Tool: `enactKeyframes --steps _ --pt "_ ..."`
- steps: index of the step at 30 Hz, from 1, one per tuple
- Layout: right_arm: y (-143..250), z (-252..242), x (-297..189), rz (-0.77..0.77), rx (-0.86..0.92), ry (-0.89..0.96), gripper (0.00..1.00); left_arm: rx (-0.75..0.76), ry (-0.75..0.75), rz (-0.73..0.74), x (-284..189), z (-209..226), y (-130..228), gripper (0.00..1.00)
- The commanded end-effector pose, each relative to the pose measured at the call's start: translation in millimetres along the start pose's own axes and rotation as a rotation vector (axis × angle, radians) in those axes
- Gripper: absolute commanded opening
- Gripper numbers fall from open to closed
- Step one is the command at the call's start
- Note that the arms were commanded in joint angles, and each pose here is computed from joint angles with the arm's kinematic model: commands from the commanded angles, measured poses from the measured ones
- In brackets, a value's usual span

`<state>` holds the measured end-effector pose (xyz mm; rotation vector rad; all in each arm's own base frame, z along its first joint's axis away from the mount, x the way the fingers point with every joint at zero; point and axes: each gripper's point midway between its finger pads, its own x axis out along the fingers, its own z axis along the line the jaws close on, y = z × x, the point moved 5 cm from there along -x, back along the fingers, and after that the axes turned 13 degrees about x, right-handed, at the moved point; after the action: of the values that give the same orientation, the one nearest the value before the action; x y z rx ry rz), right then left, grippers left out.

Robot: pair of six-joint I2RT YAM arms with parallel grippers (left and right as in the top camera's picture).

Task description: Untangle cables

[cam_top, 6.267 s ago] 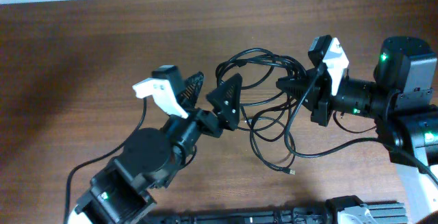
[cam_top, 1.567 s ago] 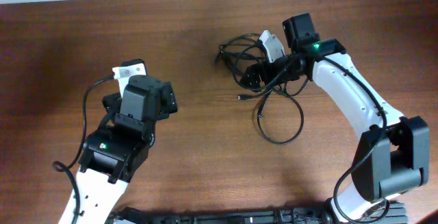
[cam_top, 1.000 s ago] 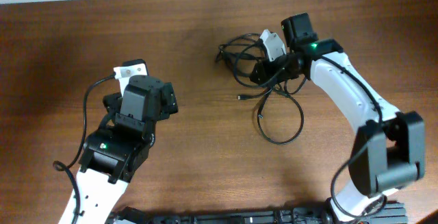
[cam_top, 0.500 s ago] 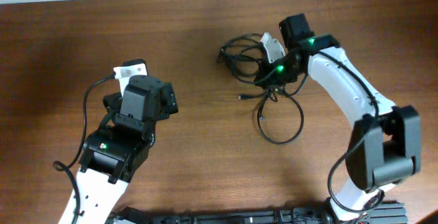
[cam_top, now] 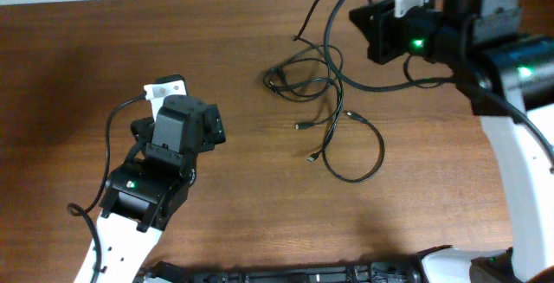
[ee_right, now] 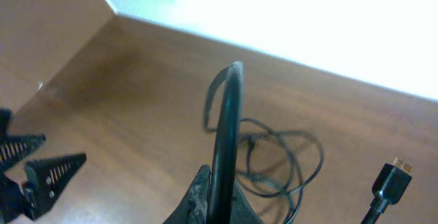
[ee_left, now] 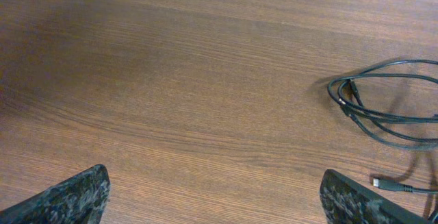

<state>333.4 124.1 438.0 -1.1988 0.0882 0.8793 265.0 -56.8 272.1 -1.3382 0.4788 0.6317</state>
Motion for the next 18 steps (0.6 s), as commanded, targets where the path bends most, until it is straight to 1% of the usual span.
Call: enactKeyframes --steps 1,5,9,12,13,16,18 --pt "-19.6 9.8 -30.2 -0.112 -0.051 0.042 0.04 0.010 0.004 -0.003 -1.1 1.1 -1.5 0.99" --pt "-32.9 23.2 -58.1 -0.197 -0.080 0.034 0.04 0.010 0.004 -0.003 -1.1 1.1 -1.5 0.99" --pt "-47.6 26.9 -86.3 -0.303 -0.099 0.100 0.04 0.010 0.004 -0.003 -1.1 1.0 -1.5 0.99" --pt "-60.6 22.0 -107.4 -0.410 -0.108 0.204 0.04 0.010 0.004 -0.003 -1.1 1.0 -1.5 0.99" --pt "-63.0 20.8 -111.9 -0.430 -0.137 0.234 0.04 0.010 0.004 -0.003 -1.1 1.0 -1.5 0.99" --pt "-65.4 15.4 -117.3 -0.440 -0.235 0.314 0.04 0.010 0.004 -0.003 -1.1 1.0 -1.5 0.99" --pt "-67.5 5.0 -120.8 -0.450 -0.244 0.410 0.04 0.010 0.004 -0.003 -1.1 1.1 -1.5 0.99"
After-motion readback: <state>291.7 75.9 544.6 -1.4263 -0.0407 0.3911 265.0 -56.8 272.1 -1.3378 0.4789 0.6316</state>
